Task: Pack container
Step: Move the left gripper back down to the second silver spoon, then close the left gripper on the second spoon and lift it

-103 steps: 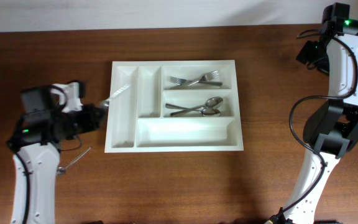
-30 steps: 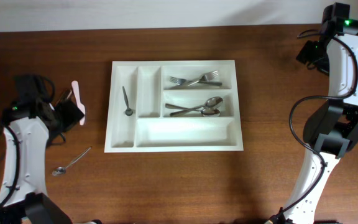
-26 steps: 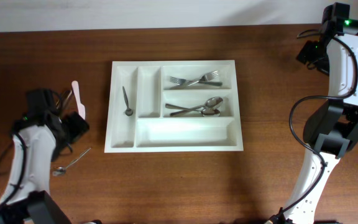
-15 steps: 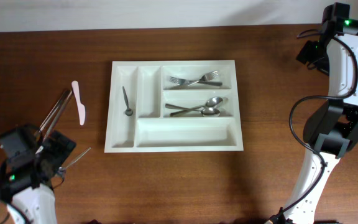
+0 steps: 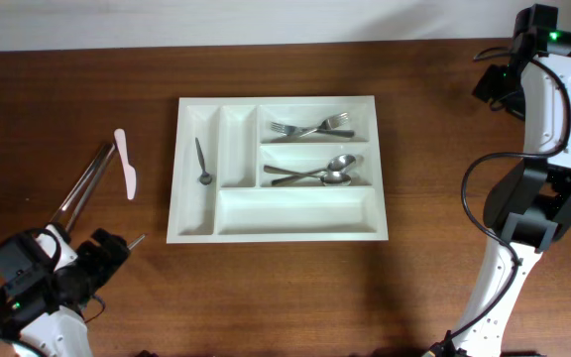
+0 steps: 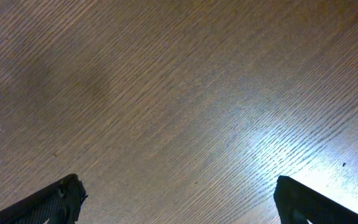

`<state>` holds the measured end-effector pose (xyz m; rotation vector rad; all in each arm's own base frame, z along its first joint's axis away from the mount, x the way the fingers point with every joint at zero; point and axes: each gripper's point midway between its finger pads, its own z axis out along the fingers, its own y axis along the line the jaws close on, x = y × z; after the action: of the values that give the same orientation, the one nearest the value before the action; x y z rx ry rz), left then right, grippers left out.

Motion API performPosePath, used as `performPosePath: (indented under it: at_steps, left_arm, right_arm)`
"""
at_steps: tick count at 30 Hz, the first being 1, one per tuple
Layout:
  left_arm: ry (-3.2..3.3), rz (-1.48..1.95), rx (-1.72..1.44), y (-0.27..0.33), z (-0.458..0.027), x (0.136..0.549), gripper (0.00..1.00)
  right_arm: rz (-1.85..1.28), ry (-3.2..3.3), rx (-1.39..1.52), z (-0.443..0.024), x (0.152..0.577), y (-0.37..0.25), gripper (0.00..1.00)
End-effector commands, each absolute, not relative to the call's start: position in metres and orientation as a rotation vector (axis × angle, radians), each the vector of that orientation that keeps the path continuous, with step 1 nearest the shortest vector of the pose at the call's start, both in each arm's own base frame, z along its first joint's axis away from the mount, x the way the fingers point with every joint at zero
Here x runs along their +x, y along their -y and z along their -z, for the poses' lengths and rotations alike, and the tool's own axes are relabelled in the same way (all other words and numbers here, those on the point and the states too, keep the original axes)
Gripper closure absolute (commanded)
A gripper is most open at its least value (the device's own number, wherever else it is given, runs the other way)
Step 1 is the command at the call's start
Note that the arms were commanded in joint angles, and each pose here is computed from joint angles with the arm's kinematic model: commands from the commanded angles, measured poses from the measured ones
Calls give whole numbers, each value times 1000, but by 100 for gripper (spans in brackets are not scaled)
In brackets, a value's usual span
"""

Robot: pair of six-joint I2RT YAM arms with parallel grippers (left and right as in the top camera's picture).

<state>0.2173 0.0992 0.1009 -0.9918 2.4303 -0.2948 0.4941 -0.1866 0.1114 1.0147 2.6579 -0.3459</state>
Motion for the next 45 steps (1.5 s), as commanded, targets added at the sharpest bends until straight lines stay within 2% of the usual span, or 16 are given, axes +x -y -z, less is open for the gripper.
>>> performPosePath:
  at_steps: [1,11,15,20,32,40,44,45]
  left_arm:
    - [-2456,413,-830,-89,-97,231,2]
    - [-2485,450,-1123,-105,-57,234,2]
    - [-2407,414,-1279,-130,-56,220,2]
    - [-2343,267,-1533,-164,-47,179,2]
    - [-2381,316,-1575,-171,-15,186,6]
    - [-2302,412,-1470,-175,-24,211,6]
    - [-2287,450,-1426,-172,-24,217,11]
    - [-2286,460,-1424,-171,-23,217,16]
  right_arm:
    - [331,-2588,1002,-144,497,187,1]
    - [331,-2588,1002,-144,497,187,1]
    - [331,-2588,1002,-144,497,187,1]
    - [331,-2588,1002,-144,497,187,1]
    - [331,-2588,1002,-144,497,187,1]
    - [331,-2588,1002,-144,497,187,1]
    - [331,-2588,1002,-144,497,187,1]
    - [331,-2588,1001,-144,497,186,1]
